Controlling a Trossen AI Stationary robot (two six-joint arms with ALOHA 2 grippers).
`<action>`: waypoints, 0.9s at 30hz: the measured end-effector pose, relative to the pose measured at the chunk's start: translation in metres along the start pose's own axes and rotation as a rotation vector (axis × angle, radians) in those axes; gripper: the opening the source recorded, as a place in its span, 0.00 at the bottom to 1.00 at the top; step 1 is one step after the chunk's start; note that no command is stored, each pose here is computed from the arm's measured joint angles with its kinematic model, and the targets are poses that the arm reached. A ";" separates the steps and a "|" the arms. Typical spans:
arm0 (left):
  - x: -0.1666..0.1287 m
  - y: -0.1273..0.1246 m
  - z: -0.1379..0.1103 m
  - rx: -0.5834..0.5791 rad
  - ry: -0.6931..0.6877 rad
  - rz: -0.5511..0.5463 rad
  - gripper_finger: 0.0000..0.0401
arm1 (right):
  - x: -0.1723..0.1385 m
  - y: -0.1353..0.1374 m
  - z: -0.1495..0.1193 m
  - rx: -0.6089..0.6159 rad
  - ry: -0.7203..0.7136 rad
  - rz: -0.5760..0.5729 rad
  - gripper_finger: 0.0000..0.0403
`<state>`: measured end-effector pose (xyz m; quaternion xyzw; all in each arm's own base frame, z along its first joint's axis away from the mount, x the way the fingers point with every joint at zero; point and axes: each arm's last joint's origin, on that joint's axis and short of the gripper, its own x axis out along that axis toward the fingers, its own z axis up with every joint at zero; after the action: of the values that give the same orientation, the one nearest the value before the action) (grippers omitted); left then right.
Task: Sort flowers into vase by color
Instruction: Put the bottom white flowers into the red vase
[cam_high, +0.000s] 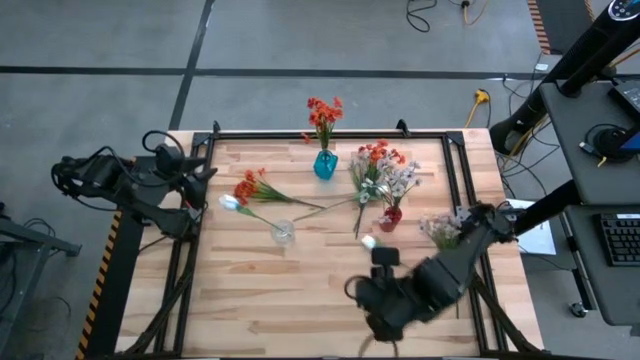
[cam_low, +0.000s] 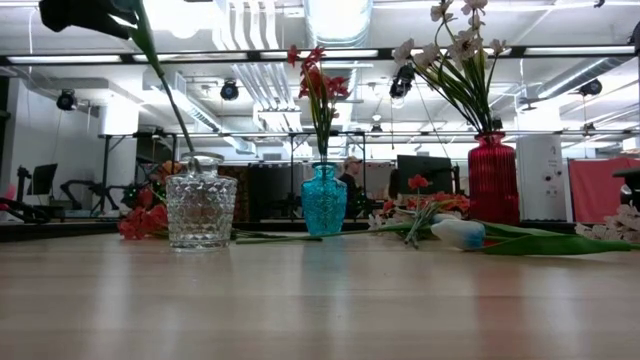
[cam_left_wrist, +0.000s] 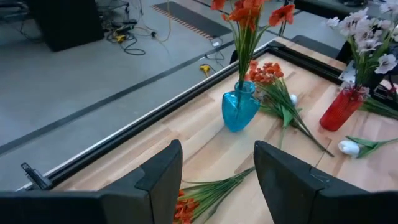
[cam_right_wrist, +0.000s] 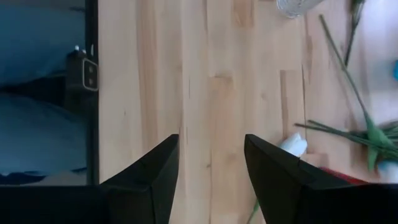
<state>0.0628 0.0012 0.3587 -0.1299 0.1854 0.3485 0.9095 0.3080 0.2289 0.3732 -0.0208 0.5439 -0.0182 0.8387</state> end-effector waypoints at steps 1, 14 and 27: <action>0.001 -0.001 0.000 0.002 0.001 0.001 0.45 | -0.001 0.006 -0.005 -0.018 -0.011 -0.022 0.44; 0.004 -0.022 0.017 0.050 -0.119 -0.089 0.45 | -0.029 0.003 -0.044 -0.224 -0.223 -0.300 0.48; 0.004 -0.025 0.019 0.054 -0.137 -0.097 0.45 | -0.024 -0.039 -0.079 -0.244 -0.459 -0.275 0.48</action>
<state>0.0869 -0.0076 0.3768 -0.0900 0.1256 0.3069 0.9391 0.2253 0.1904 0.3650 -0.1986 0.3299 -0.0612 0.9209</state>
